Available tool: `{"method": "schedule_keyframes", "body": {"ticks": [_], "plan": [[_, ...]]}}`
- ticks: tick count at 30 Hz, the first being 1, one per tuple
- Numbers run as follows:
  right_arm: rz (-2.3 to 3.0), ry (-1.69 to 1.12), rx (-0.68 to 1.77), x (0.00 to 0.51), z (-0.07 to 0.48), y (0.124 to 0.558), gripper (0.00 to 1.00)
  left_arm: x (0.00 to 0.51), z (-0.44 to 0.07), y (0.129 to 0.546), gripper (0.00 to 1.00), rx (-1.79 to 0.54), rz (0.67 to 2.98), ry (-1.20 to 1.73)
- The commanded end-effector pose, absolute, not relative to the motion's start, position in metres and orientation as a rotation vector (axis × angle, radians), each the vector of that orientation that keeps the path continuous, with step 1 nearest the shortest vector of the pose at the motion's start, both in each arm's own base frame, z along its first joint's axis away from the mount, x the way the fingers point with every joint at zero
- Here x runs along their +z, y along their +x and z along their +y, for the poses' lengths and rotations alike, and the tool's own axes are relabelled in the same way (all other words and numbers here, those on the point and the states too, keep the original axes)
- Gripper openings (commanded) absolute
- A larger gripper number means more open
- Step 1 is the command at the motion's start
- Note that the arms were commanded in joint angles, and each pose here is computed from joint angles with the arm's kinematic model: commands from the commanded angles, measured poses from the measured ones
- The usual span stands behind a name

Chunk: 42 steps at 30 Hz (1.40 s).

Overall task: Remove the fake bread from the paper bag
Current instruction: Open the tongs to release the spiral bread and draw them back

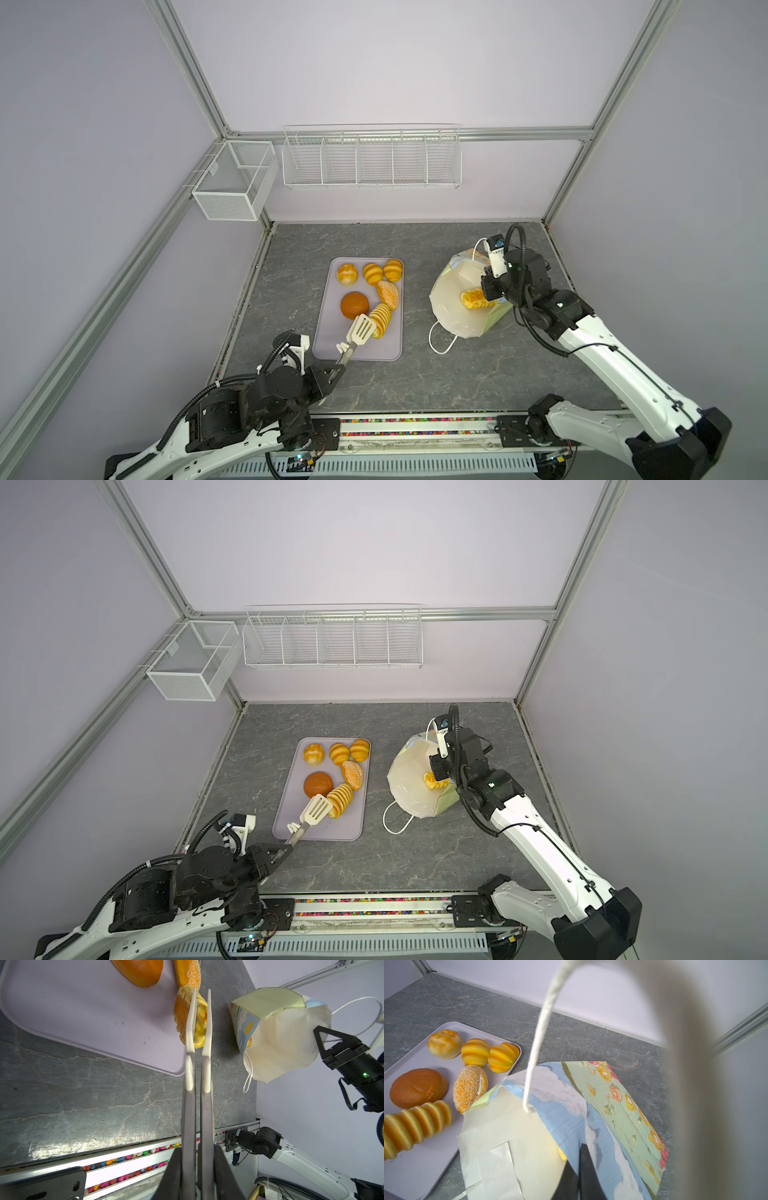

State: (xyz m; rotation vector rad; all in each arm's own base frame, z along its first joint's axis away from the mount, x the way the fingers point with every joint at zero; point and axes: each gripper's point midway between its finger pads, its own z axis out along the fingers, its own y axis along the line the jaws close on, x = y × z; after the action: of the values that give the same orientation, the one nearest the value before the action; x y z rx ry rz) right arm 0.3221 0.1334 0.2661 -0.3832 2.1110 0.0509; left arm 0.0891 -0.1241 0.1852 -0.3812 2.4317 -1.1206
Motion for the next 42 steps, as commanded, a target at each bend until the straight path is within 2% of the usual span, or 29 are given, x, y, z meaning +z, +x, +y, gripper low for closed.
{"method": "schedule_keyframes", "body": {"ticks": [1, 6, 13, 16, 29, 34, 38, 42], "plan": [[2.092, -0.372, 0.073, 0.270, 0.134, 0.322, 0.07, 0.168, -0.118, 0.088, 0.00, -1.089, 2.469, -0.477], [2.089, -0.374, 0.069, 0.271, 0.134, 0.323, 0.07, 0.147, -0.098, 0.085, 0.00, -0.900, 2.542, -0.503], [2.088, -0.376, 0.073, 0.271, 0.135, 0.323, 0.07, 0.149, -0.087, 0.088, 0.00, -0.742, 2.572, -0.481], [2.090, -0.376, 0.073, 0.271, 0.135, 0.323, 0.07, 0.154, -0.083, 0.089, 0.07, -0.706, 2.570, -0.470], [2.091, -0.376, 0.069, 0.269, 0.134, 0.322, 0.07, 0.171, -0.072, 0.091, 0.27, -0.653, 2.555, -0.435], [2.087, -0.376, 0.070, 0.271, 0.134, 0.323, 0.06, 0.173, -0.071, 0.091, 0.30, -0.645, 2.551, -0.428], [2.084, -0.378, 0.071, 0.273, 0.134, 0.323, 0.07, 0.183, -0.066, 0.094, 0.29, -0.631, 2.523, -0.423], [2.079, -0.377, 0.074, 0.275, 0.134, 0.322, 0.07, 0.194, -0.060, 0.099, 0.15, -0.588, 2.493, -0.404]]}}
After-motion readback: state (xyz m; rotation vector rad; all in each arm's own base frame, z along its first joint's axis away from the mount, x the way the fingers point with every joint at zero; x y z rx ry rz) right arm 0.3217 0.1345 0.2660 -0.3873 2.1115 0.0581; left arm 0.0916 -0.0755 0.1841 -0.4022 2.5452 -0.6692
